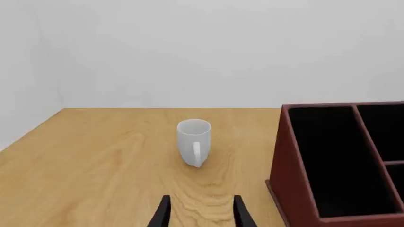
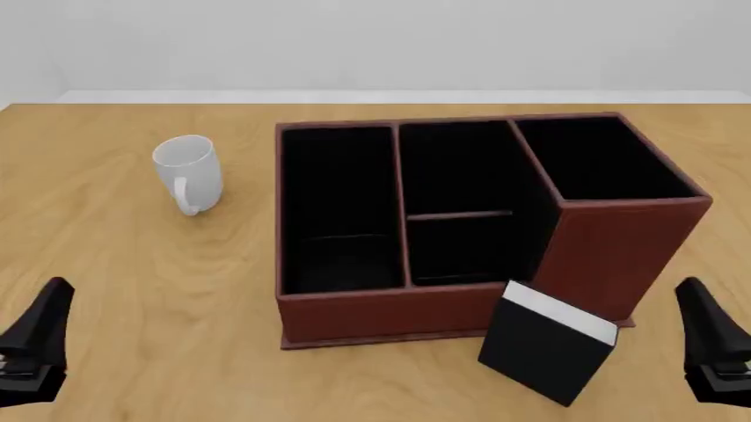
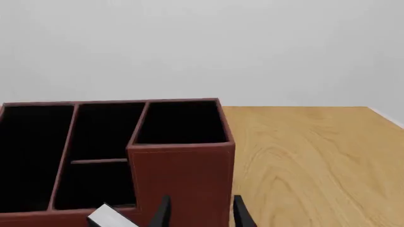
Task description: Pick up the book and place it in the right compartment of the caddy.
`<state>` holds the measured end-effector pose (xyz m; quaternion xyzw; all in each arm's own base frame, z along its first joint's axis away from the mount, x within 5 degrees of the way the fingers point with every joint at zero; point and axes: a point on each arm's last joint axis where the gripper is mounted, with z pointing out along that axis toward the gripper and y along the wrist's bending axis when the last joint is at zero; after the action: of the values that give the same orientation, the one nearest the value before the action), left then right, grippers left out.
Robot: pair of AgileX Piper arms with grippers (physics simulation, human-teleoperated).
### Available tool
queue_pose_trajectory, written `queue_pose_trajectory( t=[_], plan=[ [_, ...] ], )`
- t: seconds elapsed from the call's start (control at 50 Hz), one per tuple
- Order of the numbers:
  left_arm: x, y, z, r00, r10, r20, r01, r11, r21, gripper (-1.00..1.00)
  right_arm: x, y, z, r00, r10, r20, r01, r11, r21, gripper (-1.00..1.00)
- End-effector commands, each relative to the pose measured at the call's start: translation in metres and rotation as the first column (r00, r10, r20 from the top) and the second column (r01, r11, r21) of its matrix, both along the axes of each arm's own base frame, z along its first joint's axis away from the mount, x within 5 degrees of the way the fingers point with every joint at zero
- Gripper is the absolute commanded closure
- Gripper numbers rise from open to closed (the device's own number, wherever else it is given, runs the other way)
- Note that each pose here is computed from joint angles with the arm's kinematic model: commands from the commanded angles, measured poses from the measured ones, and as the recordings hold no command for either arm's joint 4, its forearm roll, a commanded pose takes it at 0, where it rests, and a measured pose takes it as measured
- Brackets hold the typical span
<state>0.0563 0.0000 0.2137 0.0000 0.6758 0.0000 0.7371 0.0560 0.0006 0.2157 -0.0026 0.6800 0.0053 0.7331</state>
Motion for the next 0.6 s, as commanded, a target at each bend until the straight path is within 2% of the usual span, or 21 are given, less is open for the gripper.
queue_pose_trajectory(
  t=[0.02,0.16,0.2,0.3,0.34,0.36,0.4,0.42,0.48,0.5,0.6],
  plan=[
    [0.000,0.000,0.001,1.000,0.000,-0.001,0.000,1.000,0.000,-1.00,0.002,0.000,-0.002,1.000,0.001,0.005,-0.001,1.000,0.006,-1.00],
    [0.000,0.000,0.001,1.000,0.000,-0.001,0.000,1.000,0.000,-1.00,0.007,0.001,-0.001,1.000,0.015,-0.026,-0.015,1.000,0.003,-1.00],
    [0.000,0.000,0.001,1.000,0.000,-0.001,0.000,1.000,0.000,-1.00,0.014,0.002,-0.001,0.998,0.019,-0.059,-0.020,0.999,-0.027,-1.00],
    [0.000,0.000,0.001,1.000,0.000,-0.001,0.000,1.000,0.000,-1.00,0.023,0.004,0.017,0.994,0.042,-0.101,-0.043,0.999,-0.010,-1.00],
    [0.000,0.000,0.001,1.000,0.000,-0.001,0.000,1.000,0.000,-1.00,0.029,0.005,0.021,0.990,0.054,-0.129,-0.059,0.997,-0.039,-1.00],
    [0.000,0.000,0.001,1.000,0.000,-0.001,0.000,1.000,0.000,-1.00,0.034,0.006,0.023,0.986,0.060,-0.156,-0.068,0.997,-0.042,-1.00],
    [0.000,0.000,0.001,1.000,0.000,-0.001,0.000,1.000,0.000,-1.00,0.035,0.006,0.029,0.985,0.056,-0.160,-0.064,0.997,-0.046,-1.00],
    [0.000,0.000,0.001,1.000,0.000,-0.001,0.000,1.000,0.000,-1.00,0.041,0.007,0.029,0.979,0.064,-0.193,-0.076,0.996,-0.057,-1.00],
    [0.000,0.000,0.001,1.000,0.000,-0.001,0.000,1.000,0.000,-1.00,0.046,0.008,0.033,0.972,0.070,-0.225,-0.087,0.994,-0.067,-1.00],
    [0.000,0.000,0.001,1.000,0.000,-0.001,0.000,1.000,0.000,-1.00,0.047,0.010,0.036,0.970,0.078,-0.232,-0.104,0.989,-0.105,-1.00],
    [0.000,0.000,0.001,1.000,0.000,-0.001,0.000,1.000,0.000,-1.00,0.060,0.013,0.041,0.946,0.093,-0.309,-0.139,0.982,-0.130,-1.00]
  ],
)
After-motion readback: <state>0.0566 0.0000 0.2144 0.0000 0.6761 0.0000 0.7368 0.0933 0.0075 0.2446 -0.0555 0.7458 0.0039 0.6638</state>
